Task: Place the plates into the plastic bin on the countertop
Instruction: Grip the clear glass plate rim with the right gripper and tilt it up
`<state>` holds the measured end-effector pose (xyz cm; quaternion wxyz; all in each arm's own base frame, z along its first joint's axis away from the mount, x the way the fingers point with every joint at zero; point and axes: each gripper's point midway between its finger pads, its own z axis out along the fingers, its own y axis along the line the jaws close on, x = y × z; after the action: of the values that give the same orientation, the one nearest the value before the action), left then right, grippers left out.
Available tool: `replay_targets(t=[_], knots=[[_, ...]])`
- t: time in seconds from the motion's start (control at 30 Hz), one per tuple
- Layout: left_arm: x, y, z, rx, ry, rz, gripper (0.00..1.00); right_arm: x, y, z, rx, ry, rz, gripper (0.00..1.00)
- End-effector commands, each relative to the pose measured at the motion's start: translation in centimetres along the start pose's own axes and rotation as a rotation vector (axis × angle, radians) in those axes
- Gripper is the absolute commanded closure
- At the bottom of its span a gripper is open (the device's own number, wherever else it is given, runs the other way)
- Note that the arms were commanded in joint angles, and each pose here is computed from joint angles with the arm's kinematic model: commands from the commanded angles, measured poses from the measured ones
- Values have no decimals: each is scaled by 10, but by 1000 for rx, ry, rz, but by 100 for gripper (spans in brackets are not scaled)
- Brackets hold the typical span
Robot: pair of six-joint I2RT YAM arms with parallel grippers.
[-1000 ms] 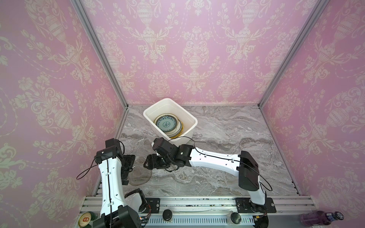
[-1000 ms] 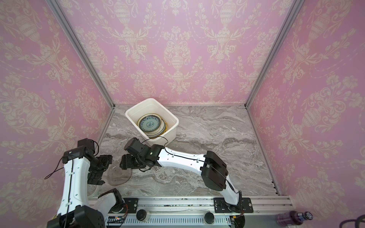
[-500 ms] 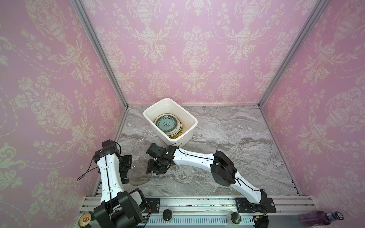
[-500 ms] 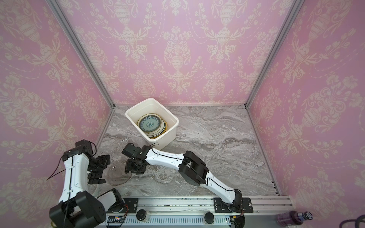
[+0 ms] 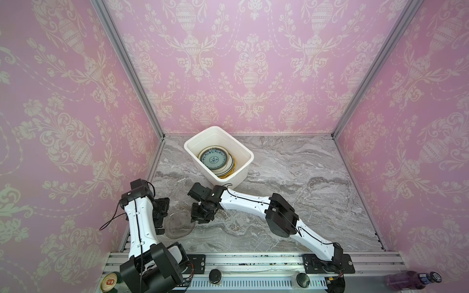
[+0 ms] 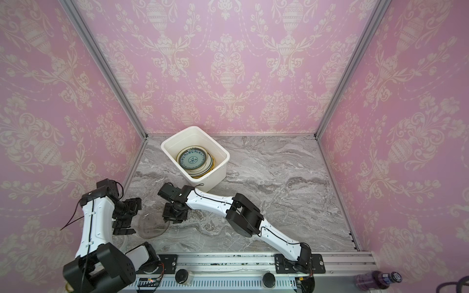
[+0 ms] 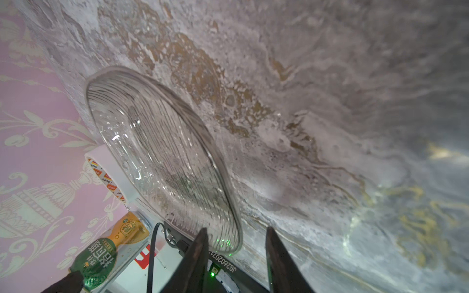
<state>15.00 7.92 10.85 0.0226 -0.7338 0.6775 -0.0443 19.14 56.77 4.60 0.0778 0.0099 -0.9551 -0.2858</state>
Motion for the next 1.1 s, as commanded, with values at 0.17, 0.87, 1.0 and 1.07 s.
replay_targets(t=[0.17, 0.87, 1.0, 1.07], knots=[[2, 5, -1, 8, -1, 10, 1, -5, -7, 17, -11, 39, 74, 74], [6, -18, -15, 135, 18, -2, 1, -11, -24, 14, 65, 36, 89, 100], [6, -31, -32, 207, 12, 39, 1, -8, -30, -12, 99, 0, 22, 100], [6, -37, -43, 246, -3, 70, 1, -4, -31, -28, 105, -12, -27, 100]])
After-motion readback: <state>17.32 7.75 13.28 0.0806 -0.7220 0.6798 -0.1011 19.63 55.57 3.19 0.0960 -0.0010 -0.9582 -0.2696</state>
